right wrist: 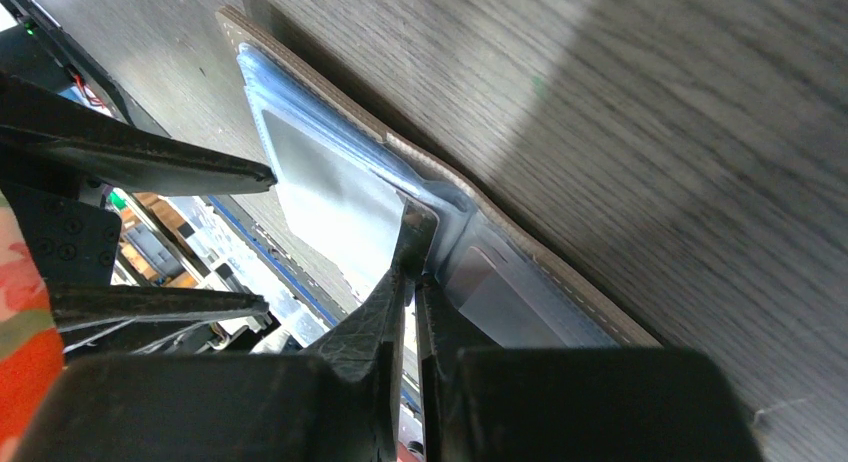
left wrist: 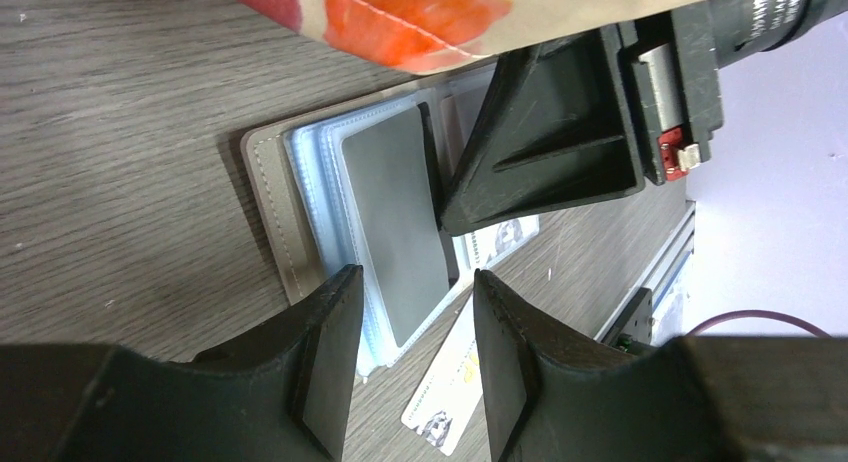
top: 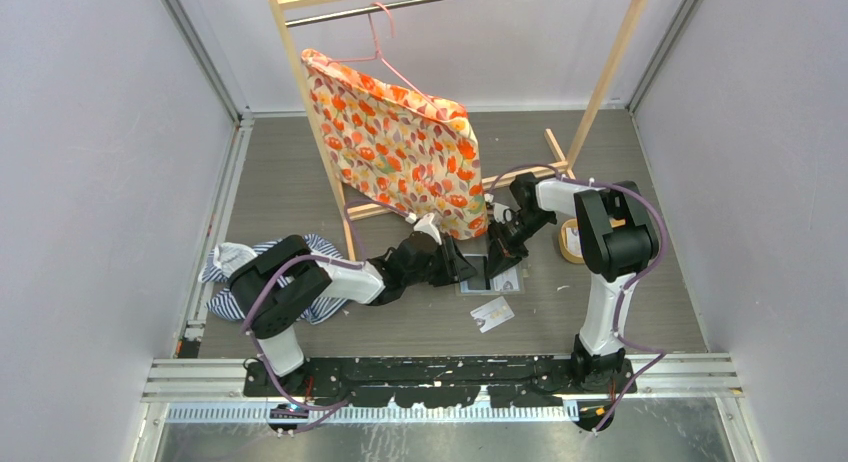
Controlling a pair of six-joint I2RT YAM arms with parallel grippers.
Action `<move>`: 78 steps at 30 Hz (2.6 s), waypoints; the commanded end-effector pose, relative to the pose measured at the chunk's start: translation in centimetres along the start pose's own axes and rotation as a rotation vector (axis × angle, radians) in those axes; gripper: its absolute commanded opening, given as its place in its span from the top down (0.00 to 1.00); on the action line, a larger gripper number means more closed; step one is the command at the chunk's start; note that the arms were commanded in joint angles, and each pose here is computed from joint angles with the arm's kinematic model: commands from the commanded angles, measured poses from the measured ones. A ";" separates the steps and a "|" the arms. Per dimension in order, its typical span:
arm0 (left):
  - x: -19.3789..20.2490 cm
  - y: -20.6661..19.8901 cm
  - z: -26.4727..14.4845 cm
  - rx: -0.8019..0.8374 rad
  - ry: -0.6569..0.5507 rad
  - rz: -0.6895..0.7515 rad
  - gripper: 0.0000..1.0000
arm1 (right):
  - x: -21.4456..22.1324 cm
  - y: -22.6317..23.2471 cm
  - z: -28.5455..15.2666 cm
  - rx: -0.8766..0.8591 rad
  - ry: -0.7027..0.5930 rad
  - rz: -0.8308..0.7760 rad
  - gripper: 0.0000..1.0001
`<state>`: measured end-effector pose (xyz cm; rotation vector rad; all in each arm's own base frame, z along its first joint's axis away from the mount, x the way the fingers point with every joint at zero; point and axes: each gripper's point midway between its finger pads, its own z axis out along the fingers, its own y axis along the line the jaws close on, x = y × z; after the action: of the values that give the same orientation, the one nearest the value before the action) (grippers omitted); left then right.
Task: Put the credit cards into the card holder
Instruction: Turn over the card holder at the center of the board.
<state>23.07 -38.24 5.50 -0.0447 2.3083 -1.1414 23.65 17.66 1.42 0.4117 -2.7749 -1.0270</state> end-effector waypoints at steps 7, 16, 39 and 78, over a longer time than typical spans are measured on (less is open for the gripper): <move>-0.1 -0.5 0.6 0.003 0.011 0.001 0.53 | -0.7 -1.9 0.2 0.098 -0.004 -0.017 0.87; -0.4 -0.6 0.0 0.007 -0.006 0.008 0.53 | -0.7 -2.0 0.3 0.097 0.001 -0.014 0.87; -0.3 -2.2 0.2 0.070 -0.001 0.020 0.54 | -0.6 -1.8 0.4 0.083 0.011 -0.013 0.87; -0.5 -7.1 1.7 0.166 0.046 0.050 0.59 | -2.3 0.9 -5.1 -0.005 -0.168 -0.106 0.72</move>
<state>22.91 -42.03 8.27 0.0358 2.2942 -1.2511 25.54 16.12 4.11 0.4804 -2.8639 -1.1097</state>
